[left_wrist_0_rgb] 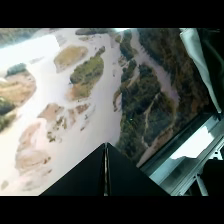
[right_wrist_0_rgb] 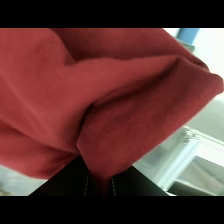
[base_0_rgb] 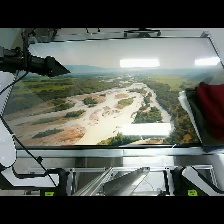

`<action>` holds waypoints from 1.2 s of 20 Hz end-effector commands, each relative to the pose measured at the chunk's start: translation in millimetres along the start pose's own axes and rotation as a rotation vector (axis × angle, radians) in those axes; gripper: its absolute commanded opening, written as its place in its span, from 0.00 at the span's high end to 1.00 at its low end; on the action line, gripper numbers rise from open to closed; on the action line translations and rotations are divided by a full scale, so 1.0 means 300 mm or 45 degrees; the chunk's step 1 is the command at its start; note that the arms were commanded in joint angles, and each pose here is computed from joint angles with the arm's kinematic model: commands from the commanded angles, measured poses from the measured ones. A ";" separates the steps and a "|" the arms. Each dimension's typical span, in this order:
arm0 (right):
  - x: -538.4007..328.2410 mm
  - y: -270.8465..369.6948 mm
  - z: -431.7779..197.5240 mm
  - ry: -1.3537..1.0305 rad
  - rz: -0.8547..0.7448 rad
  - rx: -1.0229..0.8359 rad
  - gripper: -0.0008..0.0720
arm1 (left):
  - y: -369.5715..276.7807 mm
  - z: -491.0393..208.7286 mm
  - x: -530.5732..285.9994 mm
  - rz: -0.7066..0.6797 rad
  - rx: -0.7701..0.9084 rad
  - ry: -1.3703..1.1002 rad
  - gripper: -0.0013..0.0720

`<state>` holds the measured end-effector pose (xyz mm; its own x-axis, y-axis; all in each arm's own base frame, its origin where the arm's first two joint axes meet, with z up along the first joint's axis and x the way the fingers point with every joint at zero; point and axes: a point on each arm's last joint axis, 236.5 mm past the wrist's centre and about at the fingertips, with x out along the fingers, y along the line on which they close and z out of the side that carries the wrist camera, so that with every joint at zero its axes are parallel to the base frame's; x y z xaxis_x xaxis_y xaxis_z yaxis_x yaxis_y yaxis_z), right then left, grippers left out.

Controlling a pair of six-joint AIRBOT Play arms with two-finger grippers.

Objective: Fold the shirts.

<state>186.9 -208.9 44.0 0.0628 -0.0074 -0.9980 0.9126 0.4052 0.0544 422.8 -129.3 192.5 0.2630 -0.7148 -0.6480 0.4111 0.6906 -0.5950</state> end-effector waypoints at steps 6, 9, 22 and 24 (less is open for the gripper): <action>-0.072 -0.050 -0.040 0.061 -0.073 -0.107 0.03 | 0.001 0.003 -0.001 0.001 0.000 -0.004 0.94; -0.224 0.052 0.009 -0.062 0.085 -0.134 0.03 | -0.010 0.006 -0.001 -0.016 0.001 -0.010 0.94; -0.314 0.669 -0.507 -0.129 0.761 -1.010 0.96 | -0.304 -0.425 0.142 -0.158 -0.015 0.127 0.95; -0.146 0.640 -0.696 -0.011 0.746 -1.182 0.96 | -0.279 -0.564 0.216 -0.143 -0.070 0.139 0.95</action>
<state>297.9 2.1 140.9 0.4695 0.3247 -0.8211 0.2449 0.8455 0.4744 294.0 -205.0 164.1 0.1182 -0.7794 -0.6153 0.4266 0.5994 -0.6773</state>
